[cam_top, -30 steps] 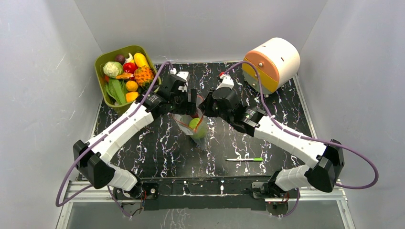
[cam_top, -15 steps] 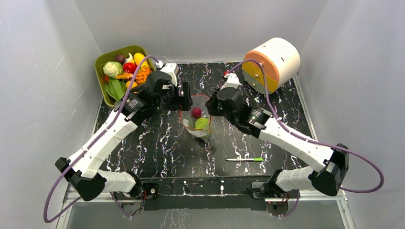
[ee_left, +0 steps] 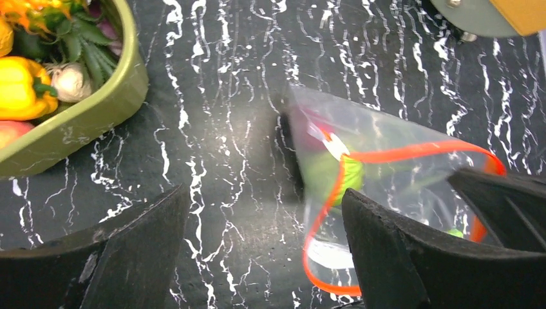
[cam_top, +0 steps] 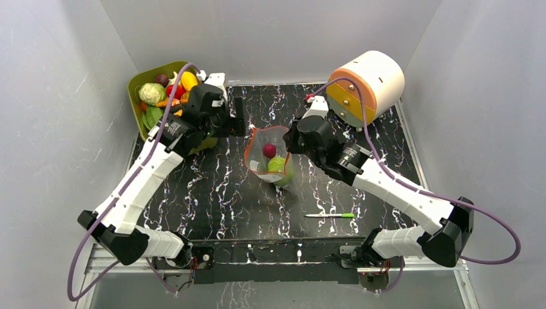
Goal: Place the food in the zip-top bag and seal the zipper
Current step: Pick up the fake fruit from the bin.
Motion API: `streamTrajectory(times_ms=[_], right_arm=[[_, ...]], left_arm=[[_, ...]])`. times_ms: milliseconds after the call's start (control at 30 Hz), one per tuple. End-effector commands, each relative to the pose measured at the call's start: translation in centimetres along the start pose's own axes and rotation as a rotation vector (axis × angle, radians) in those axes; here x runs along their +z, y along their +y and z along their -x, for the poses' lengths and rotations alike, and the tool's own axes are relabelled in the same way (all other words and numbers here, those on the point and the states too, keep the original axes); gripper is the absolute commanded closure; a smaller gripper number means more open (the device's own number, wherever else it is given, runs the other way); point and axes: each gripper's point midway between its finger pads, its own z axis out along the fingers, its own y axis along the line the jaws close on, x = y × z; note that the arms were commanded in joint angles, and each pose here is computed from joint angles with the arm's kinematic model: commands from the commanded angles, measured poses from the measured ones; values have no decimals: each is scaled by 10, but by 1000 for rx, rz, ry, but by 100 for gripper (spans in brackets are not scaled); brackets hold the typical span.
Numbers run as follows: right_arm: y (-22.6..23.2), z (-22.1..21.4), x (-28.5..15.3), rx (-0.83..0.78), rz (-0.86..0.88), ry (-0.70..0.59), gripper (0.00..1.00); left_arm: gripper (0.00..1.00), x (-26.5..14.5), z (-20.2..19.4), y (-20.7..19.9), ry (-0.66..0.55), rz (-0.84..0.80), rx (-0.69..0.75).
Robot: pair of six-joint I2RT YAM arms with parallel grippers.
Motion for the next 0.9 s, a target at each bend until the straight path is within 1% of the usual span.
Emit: streamTrajectory(times_ms=[0, 167, 333, 533, 700, 867], right_arm=[[6, 42, -15, 20, 32, -115, 100], [4, 35, -13, 22, 43, -114, 100], [10, 26, -9, 35, 87, -85, 100], [17, 16, -6, 42, 125, -53, 100], [17, 8, -4, 45, 139, -38, 100], [18, 4, 0, 42, 141, -23, 100]], left_arm=[[13, 7, 11, 25, 17, 6, -47], [13, 18, 24, 65, 2, 77, -102], [14, 47, 24, 95, 33, 120, -171], [15, 74, 25, 137, 37, 187, -229], [18, 90, 35, 187, -2, 342, -243], [18, 109, 54, 215, -38, 340, -288]])
